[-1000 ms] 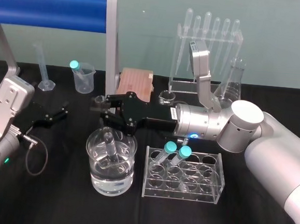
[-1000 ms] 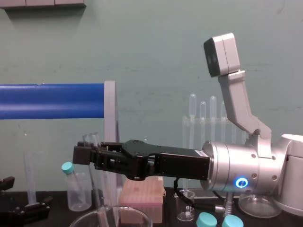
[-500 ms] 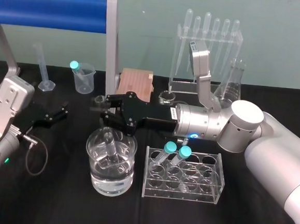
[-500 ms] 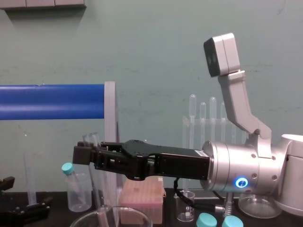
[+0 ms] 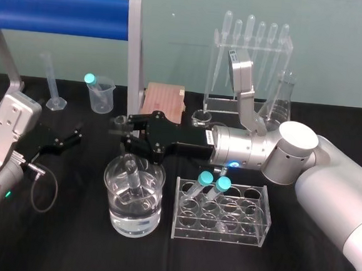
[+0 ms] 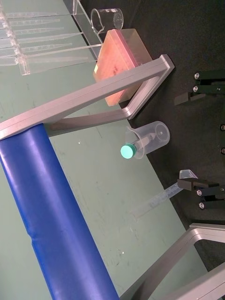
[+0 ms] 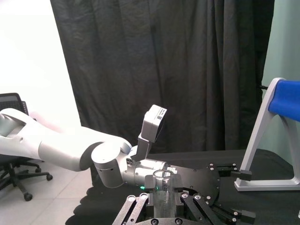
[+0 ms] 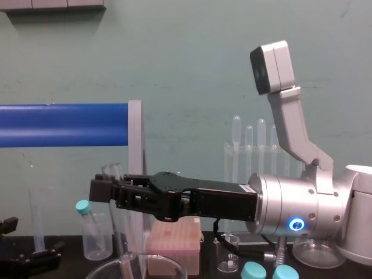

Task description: Hold the test tube with one hand and immerse one end into the beaker, then return it to the test tube rack.

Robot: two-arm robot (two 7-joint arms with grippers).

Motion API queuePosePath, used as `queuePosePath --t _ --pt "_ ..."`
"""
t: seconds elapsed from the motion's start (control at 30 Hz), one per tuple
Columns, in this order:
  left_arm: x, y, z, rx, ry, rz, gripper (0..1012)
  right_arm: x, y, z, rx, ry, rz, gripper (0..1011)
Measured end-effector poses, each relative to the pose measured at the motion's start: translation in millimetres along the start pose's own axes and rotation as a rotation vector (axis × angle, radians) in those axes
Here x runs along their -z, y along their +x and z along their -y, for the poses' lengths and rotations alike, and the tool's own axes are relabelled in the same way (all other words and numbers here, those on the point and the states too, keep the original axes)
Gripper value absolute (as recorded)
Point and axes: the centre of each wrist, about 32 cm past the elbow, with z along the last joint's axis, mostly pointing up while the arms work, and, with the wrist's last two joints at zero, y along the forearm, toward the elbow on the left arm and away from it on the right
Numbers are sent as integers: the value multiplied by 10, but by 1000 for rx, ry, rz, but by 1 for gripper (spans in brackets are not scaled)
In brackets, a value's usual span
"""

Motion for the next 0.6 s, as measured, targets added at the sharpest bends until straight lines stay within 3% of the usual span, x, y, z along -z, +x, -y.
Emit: queuePosePath --t 0.6 --pt "0 0 0 0 0 0 1000 0 0 0 0 0 0 227"
